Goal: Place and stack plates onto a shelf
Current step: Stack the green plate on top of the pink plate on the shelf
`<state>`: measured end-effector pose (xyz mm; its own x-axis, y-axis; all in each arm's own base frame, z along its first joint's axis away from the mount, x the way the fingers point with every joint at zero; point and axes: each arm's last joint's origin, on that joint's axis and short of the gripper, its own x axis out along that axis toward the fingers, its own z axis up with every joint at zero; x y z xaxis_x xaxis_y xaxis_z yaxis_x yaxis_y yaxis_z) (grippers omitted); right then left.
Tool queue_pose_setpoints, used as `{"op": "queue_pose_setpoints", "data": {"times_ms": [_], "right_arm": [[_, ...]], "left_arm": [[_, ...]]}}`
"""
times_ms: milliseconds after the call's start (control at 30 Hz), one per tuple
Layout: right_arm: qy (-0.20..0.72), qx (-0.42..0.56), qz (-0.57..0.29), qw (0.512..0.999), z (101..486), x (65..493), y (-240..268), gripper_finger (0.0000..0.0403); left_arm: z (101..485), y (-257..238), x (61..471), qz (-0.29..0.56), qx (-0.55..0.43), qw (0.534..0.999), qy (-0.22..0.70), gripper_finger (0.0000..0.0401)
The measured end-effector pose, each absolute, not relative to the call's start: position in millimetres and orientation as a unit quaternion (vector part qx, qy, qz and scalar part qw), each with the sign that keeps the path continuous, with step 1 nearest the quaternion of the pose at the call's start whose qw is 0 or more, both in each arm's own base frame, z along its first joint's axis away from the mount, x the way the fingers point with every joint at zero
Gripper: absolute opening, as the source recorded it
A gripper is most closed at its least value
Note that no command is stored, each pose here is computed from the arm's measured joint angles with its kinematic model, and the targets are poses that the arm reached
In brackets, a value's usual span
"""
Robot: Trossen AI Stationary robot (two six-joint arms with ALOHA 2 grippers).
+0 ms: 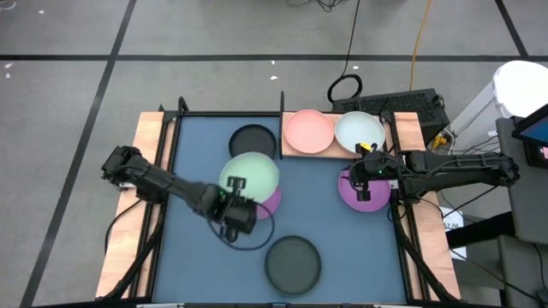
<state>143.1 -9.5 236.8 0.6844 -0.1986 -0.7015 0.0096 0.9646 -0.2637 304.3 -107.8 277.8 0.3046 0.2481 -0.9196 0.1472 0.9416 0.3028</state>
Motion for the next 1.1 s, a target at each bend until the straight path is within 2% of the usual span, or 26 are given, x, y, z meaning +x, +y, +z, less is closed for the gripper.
{"op": "queue_pose_setpoints", "data": {"times_ms": [300, 667, 900, 1100], "right_arm": [[0.380, -0.119, -0.059, 0.916, 240.6, 138.6, -9.3, 0.0065], [0.368, -0.117, -0.061, 0.920, 243.5, 135.2, -9.2, 0.0063], [0.368, -0.115, -0.061, 0.921, 243.5, 135.1, -9.2, 0.0063], [0.369, -0.092, -0.038, 0.924, 242.8, 134.8, -7.4, 0.0063]], "left_arm": [[283.2, -73.4, 332.1, -0.005, 0.237, 0.814, 0.531, 0.0009], [289.7, -51.2, 349.2, -0.044, 0.328, 0.815, 0.476, 0.0009], [300.0, -47.7, 363.7, -0.053, 0.392, 0.827, 0.400, 0.0009], [309.7, -39.8, 374.6, -0.057, 0.410, 0.846, 0.335, 0.0009]]}}
